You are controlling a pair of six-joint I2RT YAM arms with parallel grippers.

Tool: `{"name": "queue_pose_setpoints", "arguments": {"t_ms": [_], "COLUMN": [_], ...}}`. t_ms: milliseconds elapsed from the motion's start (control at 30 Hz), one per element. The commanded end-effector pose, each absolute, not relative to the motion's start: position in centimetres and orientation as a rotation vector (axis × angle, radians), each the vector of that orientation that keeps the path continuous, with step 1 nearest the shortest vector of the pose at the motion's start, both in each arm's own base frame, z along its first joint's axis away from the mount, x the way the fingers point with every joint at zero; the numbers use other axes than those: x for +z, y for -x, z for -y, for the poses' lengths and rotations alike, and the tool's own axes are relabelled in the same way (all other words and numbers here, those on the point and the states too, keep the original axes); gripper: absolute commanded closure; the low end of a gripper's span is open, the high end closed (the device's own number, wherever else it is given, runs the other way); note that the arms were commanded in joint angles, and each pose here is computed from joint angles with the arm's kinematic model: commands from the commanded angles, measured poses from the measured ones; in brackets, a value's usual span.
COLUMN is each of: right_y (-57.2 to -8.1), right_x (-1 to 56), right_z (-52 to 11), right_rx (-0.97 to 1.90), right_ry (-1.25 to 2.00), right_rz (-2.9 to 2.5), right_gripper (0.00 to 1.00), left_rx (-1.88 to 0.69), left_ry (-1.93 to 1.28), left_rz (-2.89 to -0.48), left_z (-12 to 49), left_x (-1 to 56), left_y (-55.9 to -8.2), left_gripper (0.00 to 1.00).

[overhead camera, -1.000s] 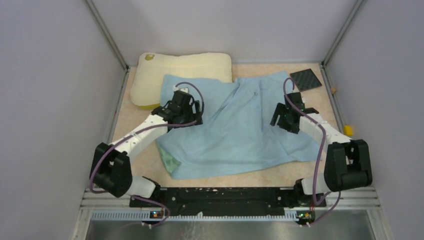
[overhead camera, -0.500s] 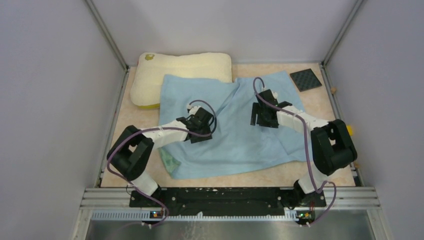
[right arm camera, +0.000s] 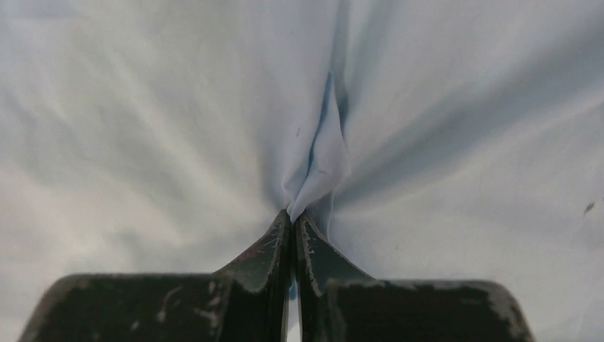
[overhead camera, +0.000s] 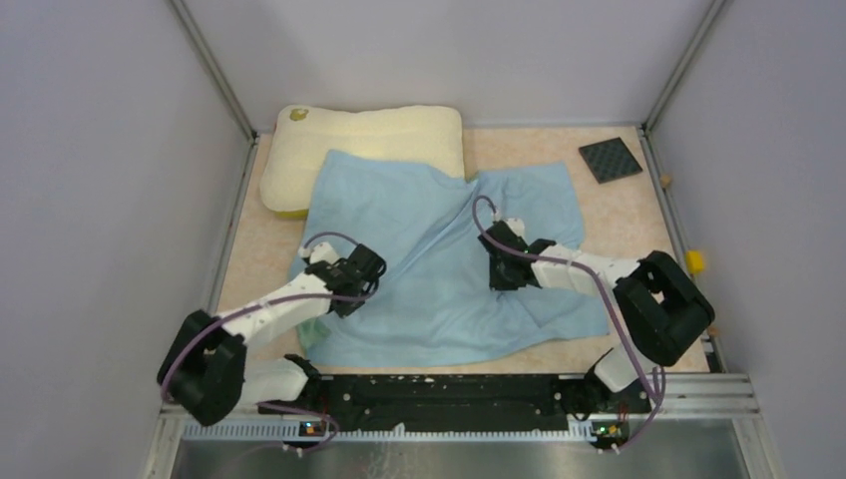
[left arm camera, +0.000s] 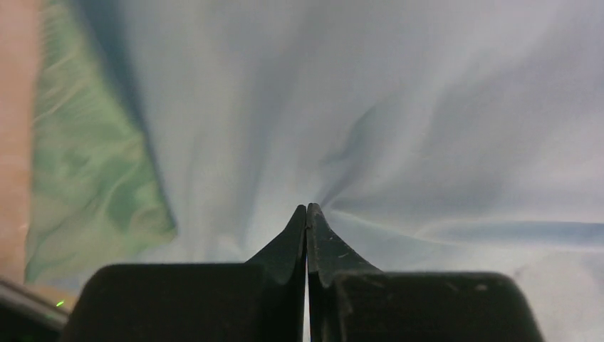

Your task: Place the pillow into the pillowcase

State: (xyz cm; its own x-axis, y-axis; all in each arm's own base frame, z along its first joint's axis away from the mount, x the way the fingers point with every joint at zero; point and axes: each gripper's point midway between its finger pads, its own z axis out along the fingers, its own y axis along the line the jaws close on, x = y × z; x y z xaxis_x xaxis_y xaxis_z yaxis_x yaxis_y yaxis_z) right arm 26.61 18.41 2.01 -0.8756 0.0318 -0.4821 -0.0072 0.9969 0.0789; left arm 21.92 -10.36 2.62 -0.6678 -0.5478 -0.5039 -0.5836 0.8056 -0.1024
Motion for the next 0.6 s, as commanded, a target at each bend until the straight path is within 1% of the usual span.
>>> {"name": "queue_pose_setpoints", "arguments": {"t_ms": [0, 100, 167, 200, 233, 267, 333, 400, 433, 467, 567], "right_y": [-21.5, -19.5, -18.7, -18.5, -18.6, -18.8, -19.9, -22.2, -23.6, -25.2, -30.5], "right_x": [1.4, 1.4, 1.8, 2.1, 2.9, 3.9, 6.9, 10.7, 12.3, 14.0, 18.2], "right_z": [-20.6, -20.9, -20.1, -19.6, -19.2, -18.9, -19.4, -20.4, -20.8, -21.4, -22.8], "right_rx": [0.145, 0.152, 0.149, 0.142, 0.139, 0.139, 0.176, 0.202, 0.213, 0.241, 0.319], "right_ry": [0.021, 0.042, 0.027, 0.019, 0.011, 0.015, 0.063, 0.094, 0.104, 0.115, 0.127], "right_rz": [-2.686, -2.689, -2.685, -2.676, -2.653, -2.631, -2.553, -2.453, -2.417, -2.382, -2.291], "right_gripper": [0.98, 0.98, 0.98, 0.95, 0.87, 0.71, 0.49, 0.36, 0.32, 0.29, 0.26], "left_rx": [0.269, 0.246, 0.212, 0.194, 0.185, 0.164, 0.091, 0.02, -0.015, -0.035, -0.074], "left_ry": [1.056, 1.105, 1.044, 0.996, 0.896, 0.826, 0.648, 0.51, 0.445, 0.397, 0.309], "left_rz": [-2.229, -2.137, -2.115, -2.108, -2.117, -2.114, -2.103, -2.065, -2.05, -2.066, -2.112], "left_z": [3.7, 2.4, 2.6, 2.9, 3.4, 4.0, 6.0, 8.0, 9.0, 10.0, 11.7], "left_x": [6.3, 8.4, 10.1, 11.0, 12.2, 13.5, 16.0, 18.6, 19.7, 19.8, 19.7], "left_y": [-19.3, -19.5, -20.7, -21.6, -22.7, -23.8, -26.7, -29.3, -30.7, -32.1, -35.9], "left_gripper": [1.0, 1.0, 1.0, 0.96, 0.88, 0.76, 0.45, 0.19, 0.07, 0.02, 0.01]}}
